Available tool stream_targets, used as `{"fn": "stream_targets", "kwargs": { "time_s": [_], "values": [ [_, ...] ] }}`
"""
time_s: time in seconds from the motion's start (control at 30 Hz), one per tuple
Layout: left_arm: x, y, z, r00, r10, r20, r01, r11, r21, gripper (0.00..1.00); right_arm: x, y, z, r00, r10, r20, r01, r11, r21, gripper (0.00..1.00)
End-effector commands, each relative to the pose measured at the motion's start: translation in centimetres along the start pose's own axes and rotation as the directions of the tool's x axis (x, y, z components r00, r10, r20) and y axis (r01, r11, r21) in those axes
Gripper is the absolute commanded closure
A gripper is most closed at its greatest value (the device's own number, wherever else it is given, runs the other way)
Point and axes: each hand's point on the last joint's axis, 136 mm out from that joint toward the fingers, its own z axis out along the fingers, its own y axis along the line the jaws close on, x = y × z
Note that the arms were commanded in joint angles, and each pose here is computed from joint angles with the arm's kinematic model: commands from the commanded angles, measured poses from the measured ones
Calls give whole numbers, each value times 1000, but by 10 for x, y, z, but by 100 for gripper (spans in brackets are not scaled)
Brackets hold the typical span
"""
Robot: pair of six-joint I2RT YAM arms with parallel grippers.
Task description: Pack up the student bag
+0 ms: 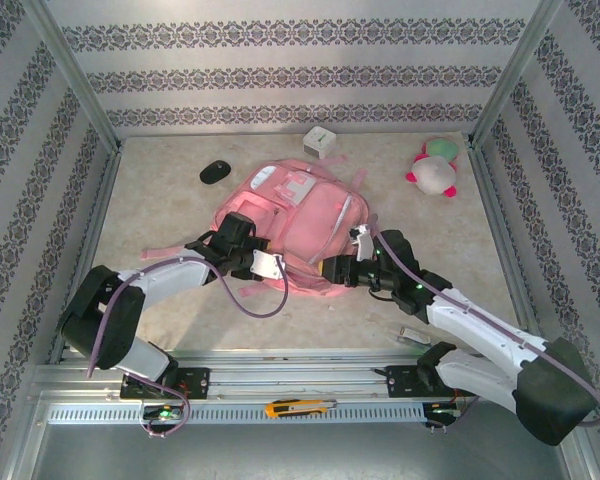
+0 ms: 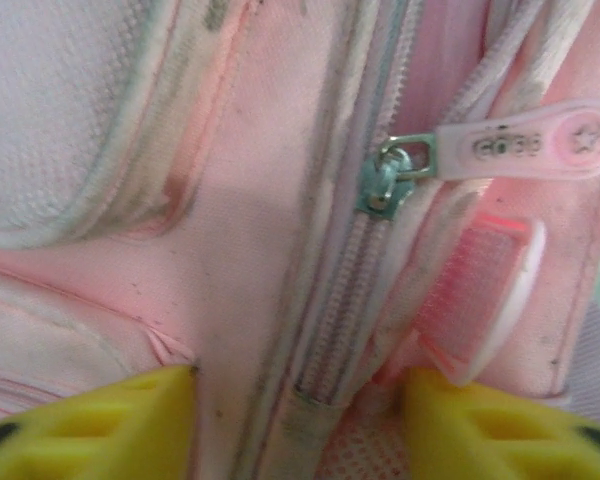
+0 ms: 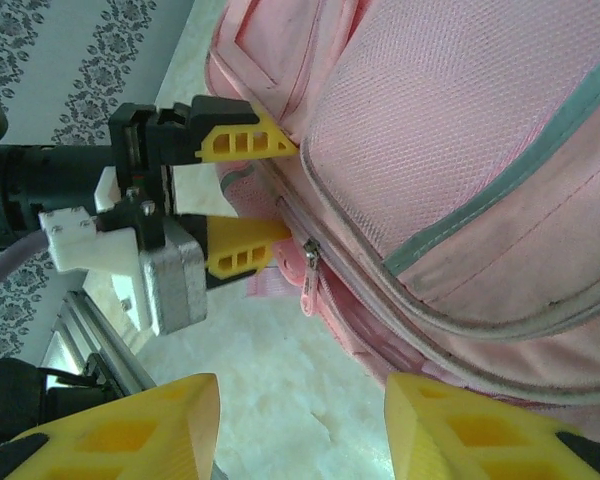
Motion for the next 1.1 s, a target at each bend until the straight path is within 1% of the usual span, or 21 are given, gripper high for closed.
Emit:
{"fn": "stream_targets", "kwargs": {
  "time_s": [0.0,0.03,0.1,0.13,0.2,0.3,0.33,0.4,0.47,0.6,0.67,0.73,0.83,1.07],
  "values": [
    [-2,27,3,999,35,-12,-36,994,-105,71,1,-1,-3,1000,-7,29,7,1000,1,54],
    [-5,28,1,1000,24,-9,-25,994,-110,83,2,-2,-4,1000,1,29,-1,1000,2,54],
    [-13,27,-5,1000,-4,16,6,994,-105,98,5,-1,-5,1000,14,25,-14,1000,-2,54],
    [-19,26,-9,999,-28,44,32,995,-95,100,7,0,-5,1000,17,21,-17,1000,-6,55],
    [-31,25,-18,989,-96,110,105,991,-83,100,10,6,-5,1000,18,10,-17,1000,-19,54],
    [-51,24,-29,951,-206,229,225,972,-62,100,18,15,-1,1000,16,-19,-17,1000,-24,55],
    [-55,24,-31,938,-231,258,253,966,-58,100,21,16,2,999,23,-28,-24,1000,-16,55],
    [-58,22,-32,918,-277,285,302,952,-47,100,24,16,9,998,55,-43,-55,998,0,55],
    [-60,18,-31,904,-310,295,331,943,-22,100,28,20,17,994,85,-66,-85,996,-2,56],
    [-66,16,-30,874,-369,316,386,923,11,100,34,42,31,984,131,-120,-138,989,-52,56],
    [-70,15,-30,858,-388,335,403,915,28,100,39,45,37,978,157,-135,-163,986,-37,56],
    [-71,13,-30,846,-404,349,418,908,38,100,40,38,44,976,183,-120,-185,983,-1,54],
    [-73,11,-30,841,-409,354,421,906,48,100,38,25,53,971,221,-94,-217,975,53,54],
    [-76,13,-34,840,-399,368,414,910,42,100,20,29,75,970,234,-68,-233,972,25,55]
  ]
}}
